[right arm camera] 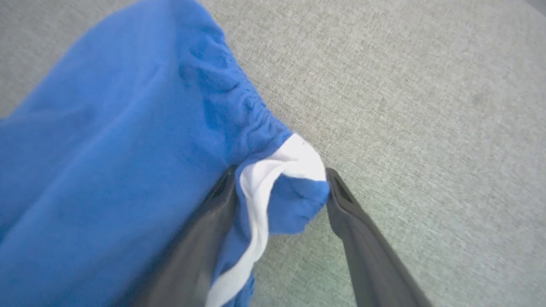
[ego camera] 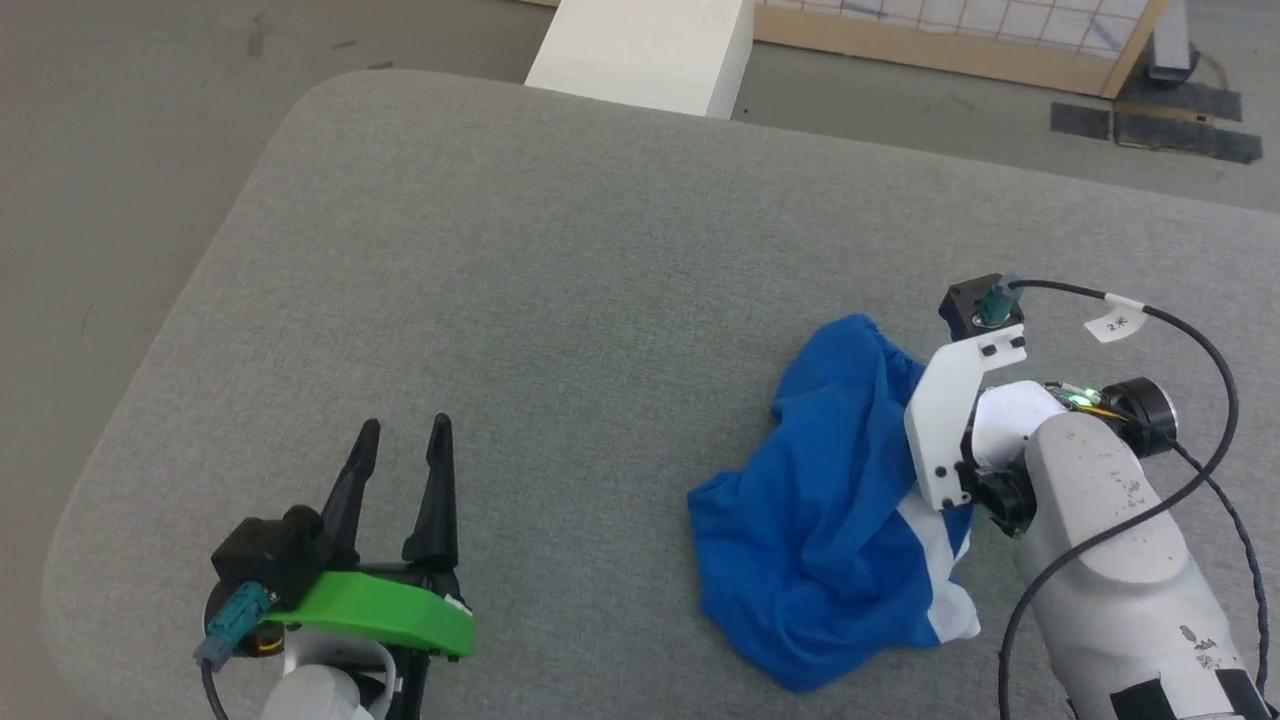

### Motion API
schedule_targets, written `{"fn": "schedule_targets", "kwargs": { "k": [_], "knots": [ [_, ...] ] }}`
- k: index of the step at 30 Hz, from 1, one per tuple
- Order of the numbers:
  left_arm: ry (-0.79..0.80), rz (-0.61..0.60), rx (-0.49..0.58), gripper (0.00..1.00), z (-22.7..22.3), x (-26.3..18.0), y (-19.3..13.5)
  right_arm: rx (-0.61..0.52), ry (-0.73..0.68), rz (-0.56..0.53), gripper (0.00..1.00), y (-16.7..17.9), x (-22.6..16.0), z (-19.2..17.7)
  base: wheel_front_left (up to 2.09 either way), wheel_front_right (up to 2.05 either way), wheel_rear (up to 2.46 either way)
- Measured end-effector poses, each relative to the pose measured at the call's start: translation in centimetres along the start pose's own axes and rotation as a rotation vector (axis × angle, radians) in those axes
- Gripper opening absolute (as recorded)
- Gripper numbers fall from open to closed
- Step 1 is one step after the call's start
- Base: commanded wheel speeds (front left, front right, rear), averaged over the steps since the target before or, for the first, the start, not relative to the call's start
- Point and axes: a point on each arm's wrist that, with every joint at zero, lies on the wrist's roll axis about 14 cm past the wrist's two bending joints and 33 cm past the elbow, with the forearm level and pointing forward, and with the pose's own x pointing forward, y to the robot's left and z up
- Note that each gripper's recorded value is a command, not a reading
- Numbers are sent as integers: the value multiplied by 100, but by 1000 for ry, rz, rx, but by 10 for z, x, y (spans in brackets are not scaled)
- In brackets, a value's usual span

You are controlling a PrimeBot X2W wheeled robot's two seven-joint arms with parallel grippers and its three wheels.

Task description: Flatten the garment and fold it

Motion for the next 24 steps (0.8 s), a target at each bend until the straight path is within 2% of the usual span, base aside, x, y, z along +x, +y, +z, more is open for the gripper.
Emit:
{"fn": "schedule_targets", "kwargs": {
  "k": [2,6,10,14,16,19,21,24],
  "knots": [
    [5,8,-2,100,-2,0,2,-1,-26,10,0,2,1,3,0,0,0],
    [4,4,-8,100,-2,0,0,16,-111,19,0,4,-4,16,0,0,0],
    [-9,-17,-18,100,1,2,-6,65,-319,5,0,-7,-29,54,0,0,0],
    [-10,-45,-33,100,0,1,-16,142,-551,-61,0,-39,-74,95,0,0,0],
    [-15,-62,-39,100,1,1,-22,191,-620,-125,0,-65,-97,99,0,0,0],
    [-21,-94,-49,100,2,3,-32,286,-615,-238,0,-106,-118,65,0,0,0],
    [-26,-116,-55,100,3,3,-40,350,-526,-309,0,-126,-122,16,0,0,0],
    [-35,-143,-63,100,6,4,-49,435,-362,-363,0,-136,-123,-59,0,0,0]
  ]
}}
